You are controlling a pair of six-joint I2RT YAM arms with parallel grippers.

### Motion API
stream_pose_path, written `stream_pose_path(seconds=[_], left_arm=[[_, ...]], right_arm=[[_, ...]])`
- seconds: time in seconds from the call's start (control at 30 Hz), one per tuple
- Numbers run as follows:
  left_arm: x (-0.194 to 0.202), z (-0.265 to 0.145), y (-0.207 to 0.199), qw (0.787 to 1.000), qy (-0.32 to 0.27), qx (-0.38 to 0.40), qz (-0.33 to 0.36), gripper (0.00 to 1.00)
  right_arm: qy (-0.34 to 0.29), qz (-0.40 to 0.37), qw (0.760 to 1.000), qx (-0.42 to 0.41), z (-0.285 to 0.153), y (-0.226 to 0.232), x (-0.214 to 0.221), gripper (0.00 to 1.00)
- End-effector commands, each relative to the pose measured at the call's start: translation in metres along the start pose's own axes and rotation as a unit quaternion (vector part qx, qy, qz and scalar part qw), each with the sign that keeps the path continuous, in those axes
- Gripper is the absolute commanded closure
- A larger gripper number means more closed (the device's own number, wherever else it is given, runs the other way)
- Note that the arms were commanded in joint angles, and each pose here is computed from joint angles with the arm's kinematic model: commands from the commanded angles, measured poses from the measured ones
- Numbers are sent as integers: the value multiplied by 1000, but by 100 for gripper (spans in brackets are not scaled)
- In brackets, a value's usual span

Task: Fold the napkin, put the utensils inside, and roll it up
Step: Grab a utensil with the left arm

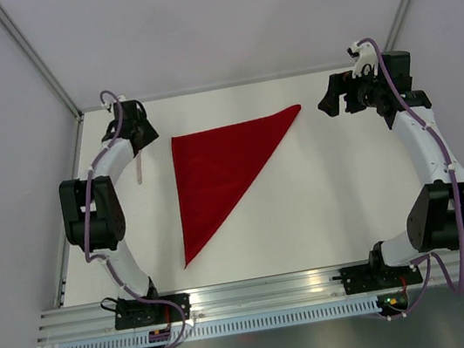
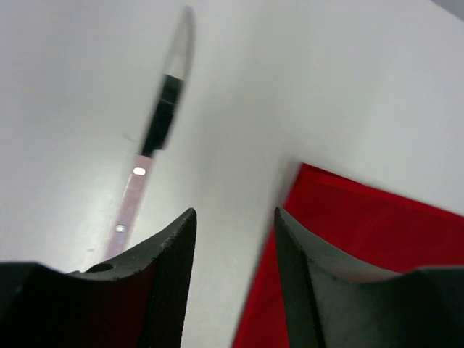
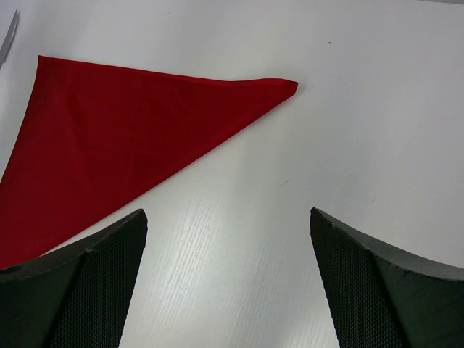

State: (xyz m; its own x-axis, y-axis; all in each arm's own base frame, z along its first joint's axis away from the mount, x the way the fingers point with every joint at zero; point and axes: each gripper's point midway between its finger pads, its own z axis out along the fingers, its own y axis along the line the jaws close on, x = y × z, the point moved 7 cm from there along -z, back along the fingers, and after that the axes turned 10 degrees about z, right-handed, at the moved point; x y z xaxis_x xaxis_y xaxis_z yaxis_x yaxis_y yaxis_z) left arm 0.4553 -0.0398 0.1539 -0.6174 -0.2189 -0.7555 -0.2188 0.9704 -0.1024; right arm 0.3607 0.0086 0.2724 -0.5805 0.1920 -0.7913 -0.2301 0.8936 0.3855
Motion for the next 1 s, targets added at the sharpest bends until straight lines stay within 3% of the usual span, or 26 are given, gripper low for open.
stream_pose_path(seconds=[0.0,0.57,0.97], left_arm=[[-19,-9,31,997,-1,-74,-24,49],[24,22,56,989,103,-106,28,43],[39,42,77,984,145,-101,17,43]], right_arm=[[-10,-3,1000,-15,-5,6,-5,2],[-6,2,1000,-26,-5,8,-2,2],[-4,2,1000,-24,-4,7,0,2]])
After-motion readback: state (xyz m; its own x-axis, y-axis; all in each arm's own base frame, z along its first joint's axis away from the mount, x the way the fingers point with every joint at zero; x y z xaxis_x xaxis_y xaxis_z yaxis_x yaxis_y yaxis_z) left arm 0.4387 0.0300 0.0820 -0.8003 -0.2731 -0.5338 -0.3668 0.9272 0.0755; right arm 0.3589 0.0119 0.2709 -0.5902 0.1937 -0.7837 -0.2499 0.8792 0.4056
